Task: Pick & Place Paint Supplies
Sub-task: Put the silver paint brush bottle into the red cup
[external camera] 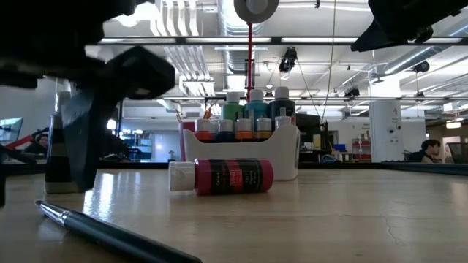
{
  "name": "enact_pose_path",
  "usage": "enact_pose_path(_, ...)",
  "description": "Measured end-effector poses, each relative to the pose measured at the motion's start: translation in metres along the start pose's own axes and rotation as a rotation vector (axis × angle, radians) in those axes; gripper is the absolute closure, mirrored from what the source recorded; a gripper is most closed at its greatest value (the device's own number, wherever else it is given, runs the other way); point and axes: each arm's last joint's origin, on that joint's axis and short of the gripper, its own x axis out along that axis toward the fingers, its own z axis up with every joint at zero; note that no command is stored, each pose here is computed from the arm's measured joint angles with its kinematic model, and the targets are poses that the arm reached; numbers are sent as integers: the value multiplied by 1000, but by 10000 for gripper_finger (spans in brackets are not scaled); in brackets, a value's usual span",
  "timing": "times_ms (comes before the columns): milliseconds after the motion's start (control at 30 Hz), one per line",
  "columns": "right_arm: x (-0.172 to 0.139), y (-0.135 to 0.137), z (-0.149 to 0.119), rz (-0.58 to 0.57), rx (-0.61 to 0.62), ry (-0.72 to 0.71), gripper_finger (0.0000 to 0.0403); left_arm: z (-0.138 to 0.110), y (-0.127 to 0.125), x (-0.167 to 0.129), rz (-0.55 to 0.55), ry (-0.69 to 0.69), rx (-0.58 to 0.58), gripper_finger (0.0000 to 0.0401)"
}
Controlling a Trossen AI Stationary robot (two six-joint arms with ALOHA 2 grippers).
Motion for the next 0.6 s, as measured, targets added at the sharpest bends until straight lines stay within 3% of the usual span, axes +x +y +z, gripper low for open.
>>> enact_pose_path(333,0,0,0,6,-1,6,290,-1,0,13,40,12,3,214)
enact_pose_path(600,0,1,0,15,-4,14,289,-8,1,18,3,15,-32,257)
